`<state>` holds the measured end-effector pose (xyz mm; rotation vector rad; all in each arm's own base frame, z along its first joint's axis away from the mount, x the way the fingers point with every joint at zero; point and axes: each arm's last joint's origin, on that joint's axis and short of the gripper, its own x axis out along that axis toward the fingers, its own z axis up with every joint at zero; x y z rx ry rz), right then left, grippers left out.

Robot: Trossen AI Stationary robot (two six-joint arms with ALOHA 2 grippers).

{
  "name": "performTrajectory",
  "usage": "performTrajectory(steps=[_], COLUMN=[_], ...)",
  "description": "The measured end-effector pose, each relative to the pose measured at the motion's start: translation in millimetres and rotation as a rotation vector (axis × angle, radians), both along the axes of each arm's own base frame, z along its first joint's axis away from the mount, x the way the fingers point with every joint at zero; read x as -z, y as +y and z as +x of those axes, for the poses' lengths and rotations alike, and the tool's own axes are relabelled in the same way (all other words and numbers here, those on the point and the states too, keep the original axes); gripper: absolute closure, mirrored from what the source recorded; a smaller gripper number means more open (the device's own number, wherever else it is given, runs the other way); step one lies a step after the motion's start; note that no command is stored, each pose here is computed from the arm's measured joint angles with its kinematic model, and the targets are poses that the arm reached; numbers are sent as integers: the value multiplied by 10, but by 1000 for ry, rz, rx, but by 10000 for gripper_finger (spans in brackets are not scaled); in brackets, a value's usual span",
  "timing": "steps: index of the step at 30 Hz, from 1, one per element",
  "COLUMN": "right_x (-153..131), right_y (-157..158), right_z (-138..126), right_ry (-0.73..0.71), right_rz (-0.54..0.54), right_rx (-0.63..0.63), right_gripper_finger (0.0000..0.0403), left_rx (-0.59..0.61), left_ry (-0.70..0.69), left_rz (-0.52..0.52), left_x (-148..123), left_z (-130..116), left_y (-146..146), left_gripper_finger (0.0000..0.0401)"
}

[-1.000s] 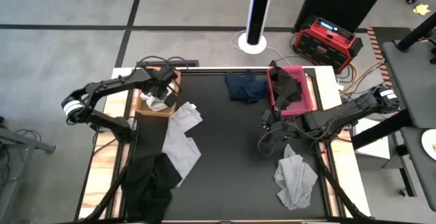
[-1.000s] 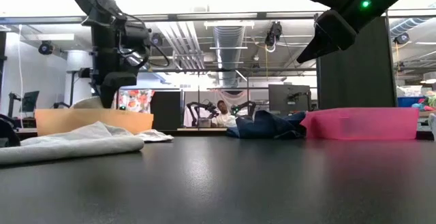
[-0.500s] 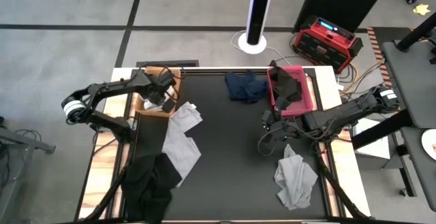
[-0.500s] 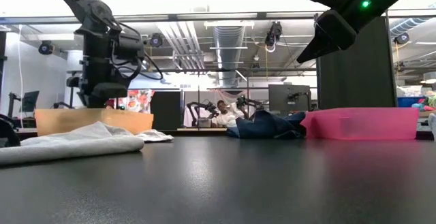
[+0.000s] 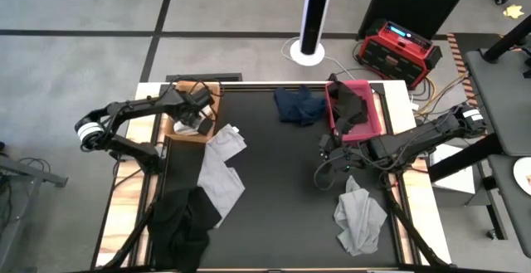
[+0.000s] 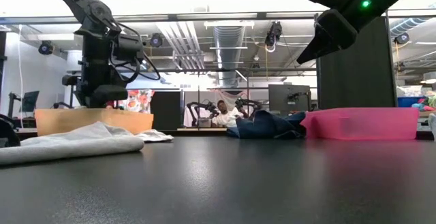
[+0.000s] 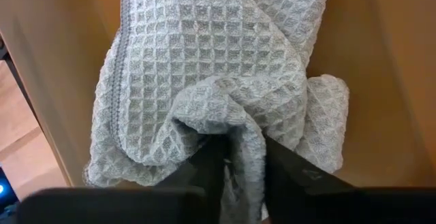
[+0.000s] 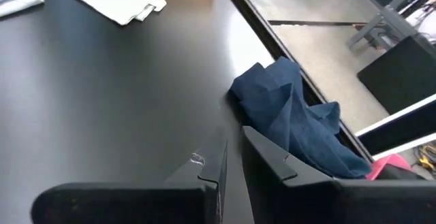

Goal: Sort towels by color in basket
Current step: Put the white towel into the orange bin

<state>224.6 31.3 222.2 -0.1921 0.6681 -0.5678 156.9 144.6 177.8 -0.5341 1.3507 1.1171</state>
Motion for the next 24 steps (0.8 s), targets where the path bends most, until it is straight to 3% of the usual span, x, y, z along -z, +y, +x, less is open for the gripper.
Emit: performTrajectory(steps=[10, 24], right_x=[1, 3], right_y=[0, 0], right_z=[0, -1], right_ry=[0, 1], right_rz=[1, 1], right_rx=[-1, -1], right_gripper_finger=[367, 367], left_rx=[26, 90], left_ry=[11, -27], left_rz=[-30, 11], left_x=[-97, -427], left_z=[29, 156], left_y=[-12, 81], left_gripper_finger=[219, 204])
